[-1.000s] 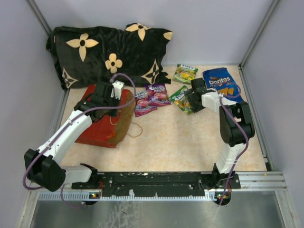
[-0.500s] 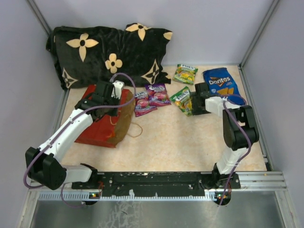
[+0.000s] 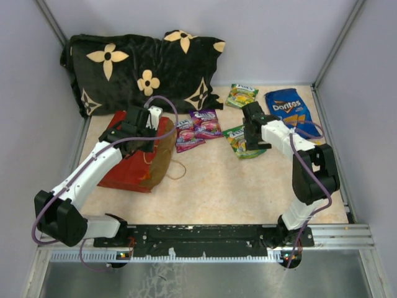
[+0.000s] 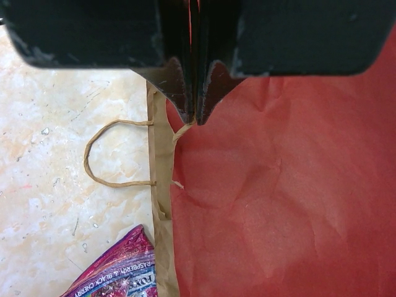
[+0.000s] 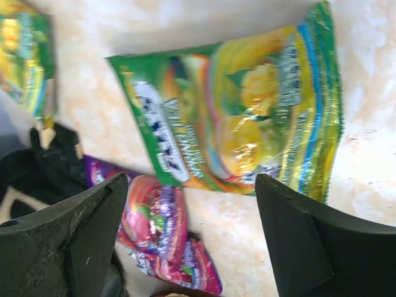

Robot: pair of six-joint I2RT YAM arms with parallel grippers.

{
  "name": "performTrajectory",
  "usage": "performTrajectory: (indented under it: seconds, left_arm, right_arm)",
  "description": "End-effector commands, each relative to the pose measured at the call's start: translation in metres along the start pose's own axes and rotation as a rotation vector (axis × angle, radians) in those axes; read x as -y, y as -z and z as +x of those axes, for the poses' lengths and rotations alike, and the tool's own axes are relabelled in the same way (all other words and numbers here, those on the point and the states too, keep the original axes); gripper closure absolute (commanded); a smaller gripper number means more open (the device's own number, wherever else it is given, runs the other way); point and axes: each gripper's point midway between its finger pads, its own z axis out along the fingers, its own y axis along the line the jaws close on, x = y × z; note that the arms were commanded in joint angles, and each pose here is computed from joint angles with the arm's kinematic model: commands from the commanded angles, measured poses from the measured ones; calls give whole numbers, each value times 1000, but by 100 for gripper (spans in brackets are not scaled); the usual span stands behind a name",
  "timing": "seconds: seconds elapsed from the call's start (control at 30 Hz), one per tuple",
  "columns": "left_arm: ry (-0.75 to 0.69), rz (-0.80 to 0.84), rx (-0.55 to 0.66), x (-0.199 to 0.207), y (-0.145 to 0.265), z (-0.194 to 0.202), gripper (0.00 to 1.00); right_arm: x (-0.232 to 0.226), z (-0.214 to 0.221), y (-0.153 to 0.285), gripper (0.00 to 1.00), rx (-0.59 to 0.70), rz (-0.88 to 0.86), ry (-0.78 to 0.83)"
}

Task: Take the snacks out of the paper bag
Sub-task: Adjust the snack at the center of the board.

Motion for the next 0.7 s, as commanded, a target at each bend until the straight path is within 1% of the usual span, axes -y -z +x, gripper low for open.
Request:
performTrajectory:
  seconds: [0.0,0.07,0.17,0.3,0.43,0.53,0.67]
  left_arm:
    - [7,-18,5,-4,4,-5,94]
    - [8,-18,4,-4,4,-5,94]
    - [9,-21,4,-5,4,-4,94]
    - [8,-30,-1,-6,4,-1,94]
    - [9,-34,2,-7,4,-2,94]
    - [11,-35,1,-7,4,-2,94]
    - [10,-24,-13,-5,2,1,94]
  right_arm:
    - [-14,-39,25,15,169,-9,93]
    - [-20,-40,28,14,165,-17,115]
    - [-19,-34,20,13,145,17,148]
    - [-18,-16,-2,14,90,34,179]
    - [-6,5,-32,16,6,108,218]
    - [2,10,-49,18,-27,163,231]
    - [12,6,-68,19,-56,200,193]
